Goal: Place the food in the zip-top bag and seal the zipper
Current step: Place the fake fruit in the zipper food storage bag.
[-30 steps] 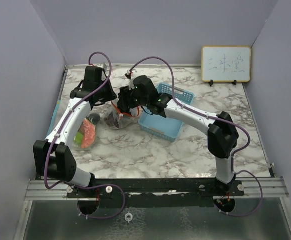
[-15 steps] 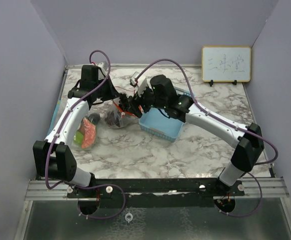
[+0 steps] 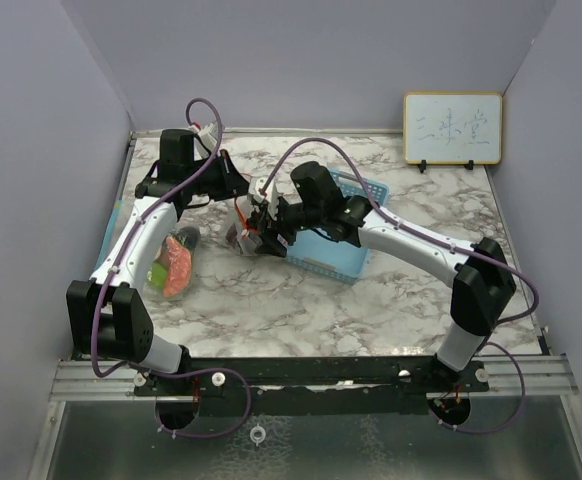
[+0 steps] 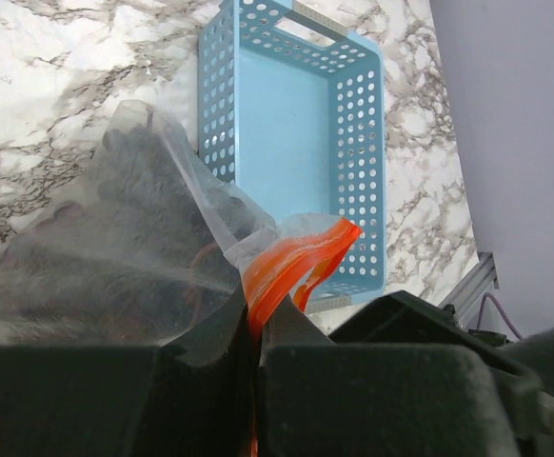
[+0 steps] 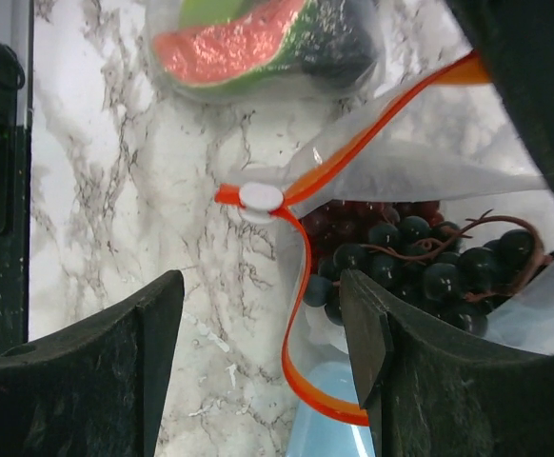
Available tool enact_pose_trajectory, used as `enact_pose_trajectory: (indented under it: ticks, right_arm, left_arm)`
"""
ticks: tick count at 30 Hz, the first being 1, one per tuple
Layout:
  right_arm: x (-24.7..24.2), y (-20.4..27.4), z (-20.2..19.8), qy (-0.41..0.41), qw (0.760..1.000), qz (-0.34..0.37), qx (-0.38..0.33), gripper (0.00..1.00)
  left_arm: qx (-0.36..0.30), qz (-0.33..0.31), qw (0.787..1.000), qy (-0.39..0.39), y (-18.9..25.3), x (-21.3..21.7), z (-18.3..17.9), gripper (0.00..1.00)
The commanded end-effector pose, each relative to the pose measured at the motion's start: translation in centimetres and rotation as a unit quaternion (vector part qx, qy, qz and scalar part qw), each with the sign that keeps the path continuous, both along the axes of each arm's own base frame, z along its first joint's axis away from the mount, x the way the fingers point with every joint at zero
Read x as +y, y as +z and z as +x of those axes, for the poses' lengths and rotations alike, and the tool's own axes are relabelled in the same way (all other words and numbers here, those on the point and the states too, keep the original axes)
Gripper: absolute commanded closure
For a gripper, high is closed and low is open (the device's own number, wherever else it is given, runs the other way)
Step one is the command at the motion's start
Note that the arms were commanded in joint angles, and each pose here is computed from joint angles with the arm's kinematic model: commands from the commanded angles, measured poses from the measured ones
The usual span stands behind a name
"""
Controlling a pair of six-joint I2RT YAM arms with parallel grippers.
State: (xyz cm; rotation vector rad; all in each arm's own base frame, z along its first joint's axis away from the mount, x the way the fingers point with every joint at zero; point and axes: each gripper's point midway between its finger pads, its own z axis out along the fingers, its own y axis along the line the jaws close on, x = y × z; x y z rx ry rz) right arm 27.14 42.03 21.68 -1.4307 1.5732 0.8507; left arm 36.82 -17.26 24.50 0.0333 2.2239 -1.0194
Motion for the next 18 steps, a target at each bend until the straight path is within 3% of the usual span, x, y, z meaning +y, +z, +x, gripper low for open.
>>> enact_pose_trajectory:
  ticks: [1, 8, 12, 13, 16, 18]
  right_arm:
    - [0.4, -2.1, -0.2, 0.038, 0.999, 0.001, 0.013, 0.34]
    - [0.4, -4.5, 1.3, -0.017, 1.000, 0.006, 0.013, 0.31]
    - [1.0, -4.6, 1.9, -0.020, 1.000, 0.013, 0.013, 0.37]
    - [1.2, -4.6, 2.0, -0.020, 1.000, 0.015, 0.016, 0.44]
    - [1.6, -4.3, 2.2, -0.025, 0.999, 0.024, 0.024, 0.92]
    - [1.6, -4.3, 2.3, -0.033, 0.999, 0.023, 0.029, 0.98]
  left_arm:
    - [-0.047, -0.038, 0.998, -0.030, 3.4, -0.9, 0.1, 1.00]
    - [-0.044, -0.063, 0.996, -0.049, 3.7, -1.6, 0.1, 1.00]
    - [-0.039, -0.079, 0.994, -0.061, 3.6, -2.0, -0.1, 1.00]
    - [-0.037, -0.081, 0.994, -0.064, 3.5, -2.1, -0.2, 1.00]
    - [-0.036, -0.085, 0.993, -0.073, 3.4, -2.2, -0.3, 1.00]
    - [-0.037, -0.083, 0.993, -0.077, 3.1, -2.2, -0.4, 1.00]
